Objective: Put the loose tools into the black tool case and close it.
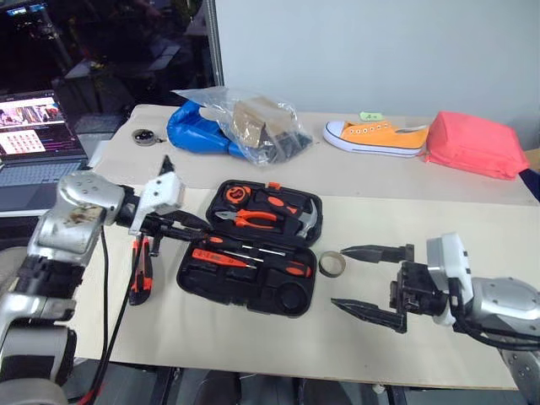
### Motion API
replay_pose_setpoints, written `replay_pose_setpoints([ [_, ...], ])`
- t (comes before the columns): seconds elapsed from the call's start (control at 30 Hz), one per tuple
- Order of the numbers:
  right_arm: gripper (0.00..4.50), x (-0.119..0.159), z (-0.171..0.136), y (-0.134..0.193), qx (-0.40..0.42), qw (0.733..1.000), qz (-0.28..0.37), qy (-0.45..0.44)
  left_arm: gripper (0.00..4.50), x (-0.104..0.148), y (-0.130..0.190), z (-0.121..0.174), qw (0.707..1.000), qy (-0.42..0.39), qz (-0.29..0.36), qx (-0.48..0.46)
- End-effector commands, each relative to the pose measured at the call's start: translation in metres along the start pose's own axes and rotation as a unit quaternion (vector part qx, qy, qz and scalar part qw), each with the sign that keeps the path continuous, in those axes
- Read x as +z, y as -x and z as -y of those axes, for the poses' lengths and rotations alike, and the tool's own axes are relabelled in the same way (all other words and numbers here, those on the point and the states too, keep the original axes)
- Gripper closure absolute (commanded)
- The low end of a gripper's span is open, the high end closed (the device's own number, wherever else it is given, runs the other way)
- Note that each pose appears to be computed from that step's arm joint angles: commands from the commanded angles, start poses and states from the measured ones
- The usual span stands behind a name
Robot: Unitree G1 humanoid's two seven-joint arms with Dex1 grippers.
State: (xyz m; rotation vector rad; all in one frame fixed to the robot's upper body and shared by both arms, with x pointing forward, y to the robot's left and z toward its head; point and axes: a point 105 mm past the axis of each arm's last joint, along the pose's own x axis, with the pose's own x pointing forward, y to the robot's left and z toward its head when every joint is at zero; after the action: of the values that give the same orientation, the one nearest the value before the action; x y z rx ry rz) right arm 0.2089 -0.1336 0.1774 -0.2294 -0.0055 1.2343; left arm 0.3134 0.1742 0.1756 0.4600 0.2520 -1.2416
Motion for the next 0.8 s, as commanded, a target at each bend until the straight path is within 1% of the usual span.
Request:
replay_pose_setpoints([
  [0.03, 0.0, 0.009, 0.002, 0.0, 0.001, 1.0, 0.013, 0.025, 4.46, 0.0, -0.015, 0.013, 0.999, 0.011, 0.025, 0.043],
  [0.13, 0.0, 0.009, 0.002, -0.001, 0.0, 1.0, 0.013, 0.025, 4.46, -0.016, -0.031, 0.023, 0.997, 0.026, 0.022, 0.066],
  [0.2, 0.0, 0.009, 0.001, -0.002, -0.001, 1.0, 0.013, 0.025, 4.46, -0.029, -0.038, 0.025, 0.995, 0.042, 0.013, 0.086],
  [0.3, 0.0, 0.009, 0.001, 0.0, -0.004, 1.0, 0.011, 0.025, 4.46, -0.051, -0.042, 0.024, 0.99, 0.073, 0.003, 0.121],
  [0.4, 0.0, 0.009, 0.001, 0.003, -0.01, 1.0, 0.007, 0.026, 4.46, -0.08, -0.046, 0.037, 0.985, 0.107, -0.025, 0.132],
  [0.53, 0.0, 0.01, 0.0, 0.004, -0.012, 1.0, 0.005, 0.026, 4.46, -0.101, -0.054, 0.048, 0.98, 0.129, -0.048, 0.141],
  [0.63, 0.0, 0.01, -0.001, 0.004, -0.011, 1.0, 0.004, 0.026, 4.46, -0.11, -0.059, 0.055, 0.981, 0.13, -0.06, 0.133],
  [0.7, 0.0, 0.01, 0.0, 0.003, -0.009, 1.0, 0.005, 0.027, 4.46, -0.11, -0.061, 0.055, 0.981, 0.127, -0.052, 0.138],
  [0.73, 0.0, 0.011, 0.0, 0.002, -0.008, 1.0, 0.006, 0.027, 4.46, -0.105, -0.061, 0.053, 0.981, 0.123, -0.036, 0.146],
  [0.8, 0.0, 0.012, 0.0, 0.001, -0.005, 1.0, 0.008, 0.029, 4.46, -0.078, -0.054, 0.039, 0.975, 0.121, 0.034, 0.183],
])
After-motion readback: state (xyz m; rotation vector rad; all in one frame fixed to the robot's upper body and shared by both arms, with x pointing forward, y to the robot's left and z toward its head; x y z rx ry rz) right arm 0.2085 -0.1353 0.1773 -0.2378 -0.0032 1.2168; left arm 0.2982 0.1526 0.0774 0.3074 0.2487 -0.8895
